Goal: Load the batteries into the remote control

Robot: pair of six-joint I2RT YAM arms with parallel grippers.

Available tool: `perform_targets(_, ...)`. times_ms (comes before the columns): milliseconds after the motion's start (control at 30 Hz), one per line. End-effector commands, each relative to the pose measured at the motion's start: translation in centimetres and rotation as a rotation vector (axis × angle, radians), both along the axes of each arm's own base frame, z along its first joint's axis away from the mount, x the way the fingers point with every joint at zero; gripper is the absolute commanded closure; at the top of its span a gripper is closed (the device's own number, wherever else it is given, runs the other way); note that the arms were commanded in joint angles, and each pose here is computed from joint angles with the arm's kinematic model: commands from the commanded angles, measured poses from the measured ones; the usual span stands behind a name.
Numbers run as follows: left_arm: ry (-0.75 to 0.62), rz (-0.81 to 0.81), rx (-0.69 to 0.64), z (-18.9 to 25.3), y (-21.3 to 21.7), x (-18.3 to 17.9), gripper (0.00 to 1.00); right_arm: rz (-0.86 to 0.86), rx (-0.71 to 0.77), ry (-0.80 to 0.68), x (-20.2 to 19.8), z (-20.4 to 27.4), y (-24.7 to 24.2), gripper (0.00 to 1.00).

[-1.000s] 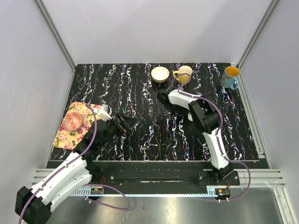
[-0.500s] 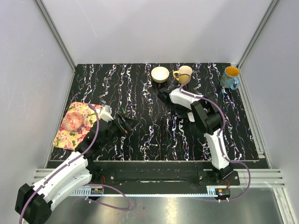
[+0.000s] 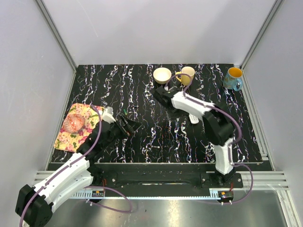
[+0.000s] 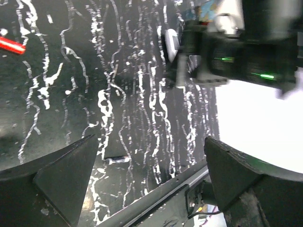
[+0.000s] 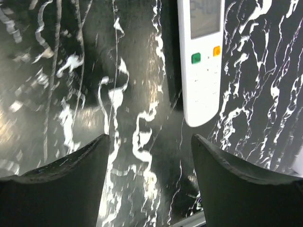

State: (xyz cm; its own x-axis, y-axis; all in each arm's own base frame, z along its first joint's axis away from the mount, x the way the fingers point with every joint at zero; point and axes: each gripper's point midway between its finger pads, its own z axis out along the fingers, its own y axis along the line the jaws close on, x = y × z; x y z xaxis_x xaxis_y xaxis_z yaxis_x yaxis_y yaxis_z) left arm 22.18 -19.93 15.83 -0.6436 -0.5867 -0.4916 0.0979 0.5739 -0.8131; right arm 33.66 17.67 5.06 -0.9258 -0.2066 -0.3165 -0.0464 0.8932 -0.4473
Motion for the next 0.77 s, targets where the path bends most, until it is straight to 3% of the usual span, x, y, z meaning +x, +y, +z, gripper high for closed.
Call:
perform_targets(0, -0.032, 0.074, 0.085, 1.1, 1.6, 0.9, 0.01, -0.012, 0.317, -0.226, -0.5, 9.1, 1.8, 0.24)
perform_targets(167, 0.011, 0.187, 0.268, 0.5, 4.6, 1.9, 0.01, 0.086, 0.592, -0.383, -5.7, 12.8, 0.1, 0.21)
perform_targets(200, 0.052, 0.206, 0.351, -0.8, 5.5, 2.0, 0.01, 0.101, 0.689, -0.484, -6.3, 15.3, -0.1, 0.20)
perform_targets(267, 0.051, 0.211, 0.401, 0.0, 5.9, 2.5, 0.01, 0.095, 0.711, -0.486, -8.2, 13.3, -1.3, 0.10)
perform_targets(400, 0.085, 0.222, 0.519, 0.0, 6.8, 3.3, 0.01, 0.075, 0.789, -0.571, -9.8, 13.5, -2.6, 0.05)
perform_targets(567, 0.074, 0.200, 0.553, 0.3, 6.5, 4.2, 0.01, 0.059, 0.796, -0.612, -9.5, 13.6, -3.0, 0.03)
perform_targets(733, 0.009, 0.115, 0.504, 1.4, 4.8, 4.3, 0.01, 0.091, 0.845, -0.579, -9.6, 13.6, -1.5, 0.02)
